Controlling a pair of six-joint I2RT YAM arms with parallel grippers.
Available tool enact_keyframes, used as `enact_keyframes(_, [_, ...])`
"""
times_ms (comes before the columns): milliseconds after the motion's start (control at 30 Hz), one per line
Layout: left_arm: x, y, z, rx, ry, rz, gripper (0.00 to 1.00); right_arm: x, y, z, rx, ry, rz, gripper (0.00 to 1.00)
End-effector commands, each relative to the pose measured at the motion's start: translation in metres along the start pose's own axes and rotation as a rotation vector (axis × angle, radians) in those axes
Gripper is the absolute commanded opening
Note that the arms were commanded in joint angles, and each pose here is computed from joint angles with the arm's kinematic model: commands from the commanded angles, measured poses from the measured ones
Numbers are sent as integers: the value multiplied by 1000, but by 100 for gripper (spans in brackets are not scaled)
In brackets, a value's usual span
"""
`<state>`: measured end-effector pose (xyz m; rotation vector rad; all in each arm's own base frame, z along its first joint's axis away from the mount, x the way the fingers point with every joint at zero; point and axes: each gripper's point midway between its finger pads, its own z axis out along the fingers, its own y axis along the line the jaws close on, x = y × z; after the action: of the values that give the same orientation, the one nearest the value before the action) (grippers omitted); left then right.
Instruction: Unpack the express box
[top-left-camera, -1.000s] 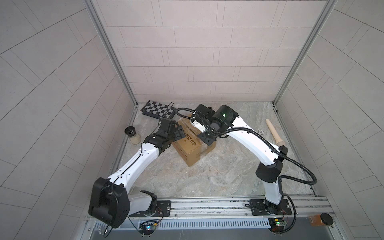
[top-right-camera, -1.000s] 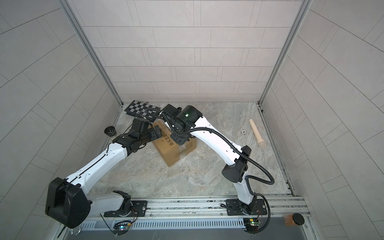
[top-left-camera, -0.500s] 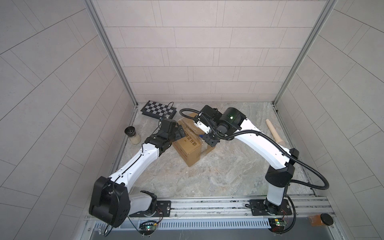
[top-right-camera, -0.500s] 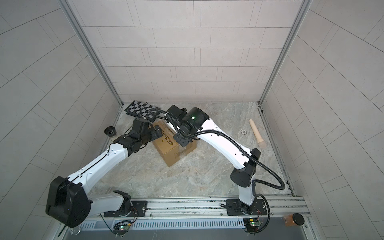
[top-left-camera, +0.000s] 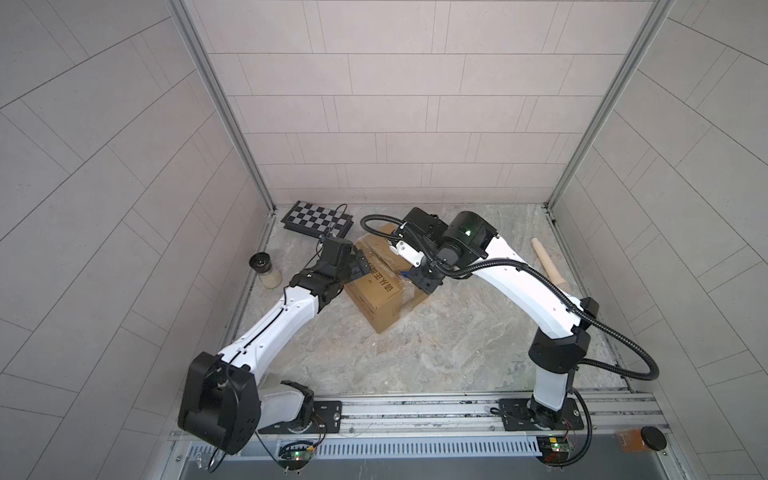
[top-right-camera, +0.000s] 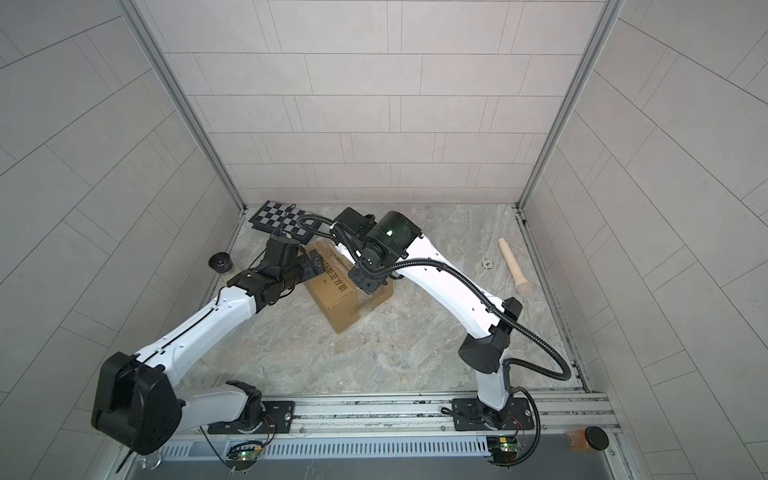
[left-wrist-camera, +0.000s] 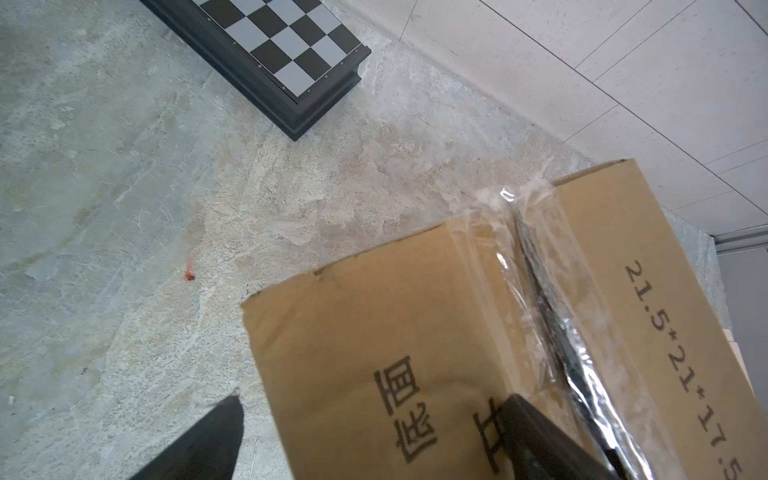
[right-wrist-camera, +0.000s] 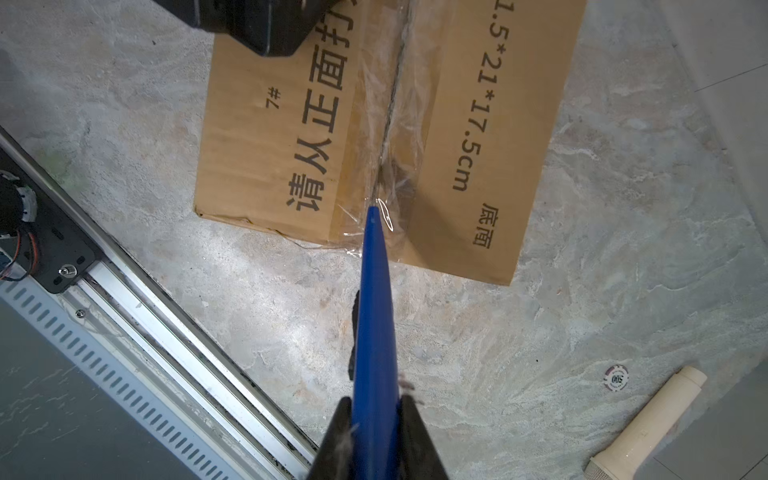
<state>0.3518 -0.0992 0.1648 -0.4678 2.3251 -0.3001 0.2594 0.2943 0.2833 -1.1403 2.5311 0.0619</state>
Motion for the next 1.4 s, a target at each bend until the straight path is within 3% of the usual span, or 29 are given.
enact_keyframes(0, [52,59,10,-229,172,63,99,17,19,21,-71,136,-34,0])
enact_keyframes(300, [52,59,11,-226,169,60,99,11,21,30,-74,150,-26,0])
enact_keyframes(667, [58,68,14,-264,178,63,99,51,0,-12,5,146,-39,0])
enact_keyframes(900, [57,68,15,-267,177,59,99,51,4,-23,-31,97,-29,0])
enact_keyframes(1367, [53,63,12,-247,164,52,99,25,25,27,-97,166,-24,0])
